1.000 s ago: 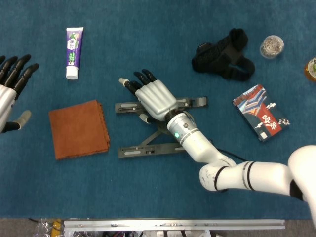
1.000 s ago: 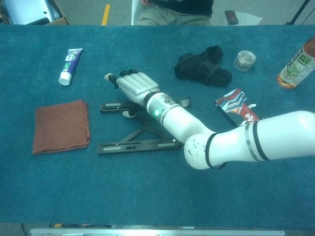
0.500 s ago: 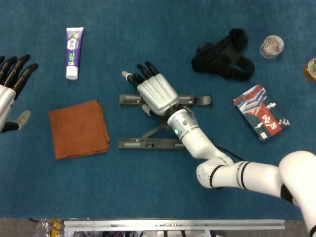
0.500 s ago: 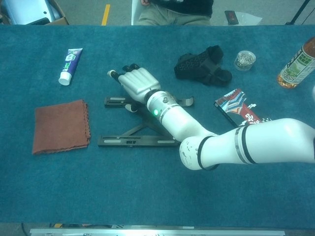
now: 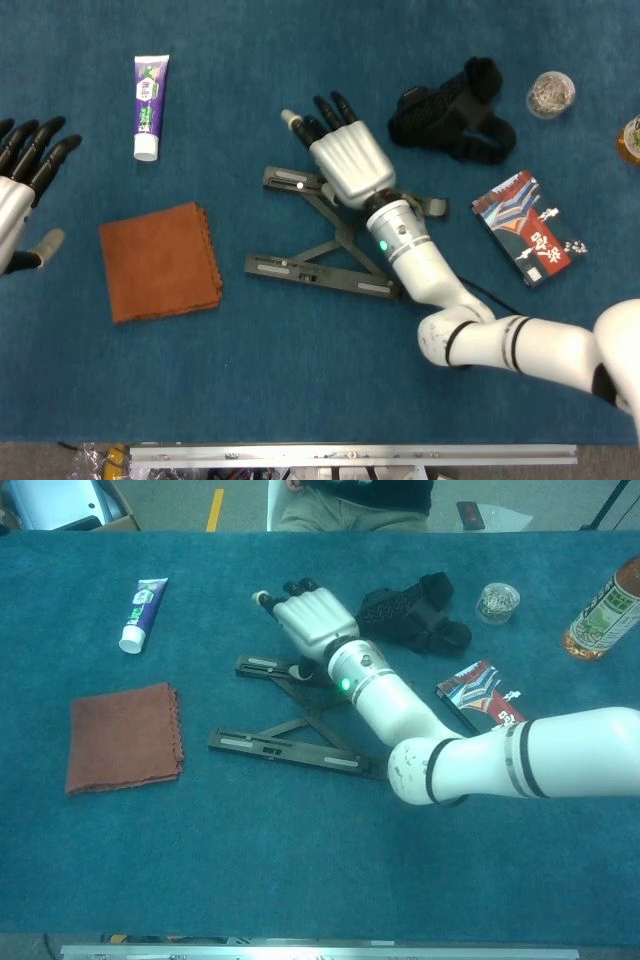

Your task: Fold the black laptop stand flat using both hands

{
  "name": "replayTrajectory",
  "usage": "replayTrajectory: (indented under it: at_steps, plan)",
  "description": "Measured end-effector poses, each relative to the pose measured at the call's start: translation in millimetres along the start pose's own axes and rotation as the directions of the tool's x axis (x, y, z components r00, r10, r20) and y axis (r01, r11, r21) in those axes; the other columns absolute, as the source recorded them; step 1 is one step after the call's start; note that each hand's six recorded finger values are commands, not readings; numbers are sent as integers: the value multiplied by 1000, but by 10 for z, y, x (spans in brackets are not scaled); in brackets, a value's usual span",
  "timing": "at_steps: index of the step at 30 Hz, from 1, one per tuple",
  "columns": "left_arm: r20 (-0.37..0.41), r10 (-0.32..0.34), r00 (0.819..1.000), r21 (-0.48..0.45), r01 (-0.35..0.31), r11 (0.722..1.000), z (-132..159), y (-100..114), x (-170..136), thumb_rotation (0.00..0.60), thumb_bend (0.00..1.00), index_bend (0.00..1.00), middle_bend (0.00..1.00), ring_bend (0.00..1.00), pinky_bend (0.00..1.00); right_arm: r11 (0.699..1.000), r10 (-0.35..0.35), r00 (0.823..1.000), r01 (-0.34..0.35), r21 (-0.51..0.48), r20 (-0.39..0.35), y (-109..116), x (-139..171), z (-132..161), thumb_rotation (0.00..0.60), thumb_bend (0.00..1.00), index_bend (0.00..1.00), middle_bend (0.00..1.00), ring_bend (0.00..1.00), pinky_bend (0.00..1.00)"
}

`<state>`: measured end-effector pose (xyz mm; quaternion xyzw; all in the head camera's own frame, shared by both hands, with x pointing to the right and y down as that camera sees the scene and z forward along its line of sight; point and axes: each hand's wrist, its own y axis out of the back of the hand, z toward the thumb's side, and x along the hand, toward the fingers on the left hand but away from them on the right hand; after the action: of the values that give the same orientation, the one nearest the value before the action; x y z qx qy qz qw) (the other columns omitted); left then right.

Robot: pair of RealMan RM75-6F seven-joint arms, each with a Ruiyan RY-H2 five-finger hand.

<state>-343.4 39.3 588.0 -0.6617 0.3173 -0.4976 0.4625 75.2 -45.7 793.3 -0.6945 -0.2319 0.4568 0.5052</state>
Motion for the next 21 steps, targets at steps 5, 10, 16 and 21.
replayTrajectory:
  at_steps: [5, 10, 16, 21]
  plan:
    - [3, -11, 1000, 5, 11, 1000, 13, -13, -13, 600, 283, 0, 0, 0, 0, 997, 4, 1000, -5, -82, -9, 103, 74, -32, 600, 192, 0, 219, 0, 46]
    - [23, -40, 999, 11, 40, 999, 69, -66, -5, 600, 283, 0, 0, 0, 0, 981, 24, 999, -32, -190, -44, 280, 236, -84, 600, 193, 0, 222, 0, 65]
    - [60, -100, 993, 19, 99, 995, 202, -221, 57, 600, 283, 0, 0, 0, 0, 950, 96, 993, -112, -291, -69, 490, 535, -311, 600, 197, 0, 261, 0, 72]
    - [106, -164, 981, 44, 160, 986, 404, -417, 145, 600, 282, 0, 0, 0, 0, 917, 181, 982, -186, -353, -47, 580, 824, -598, 600, 207, 0, 263, 0, 72]
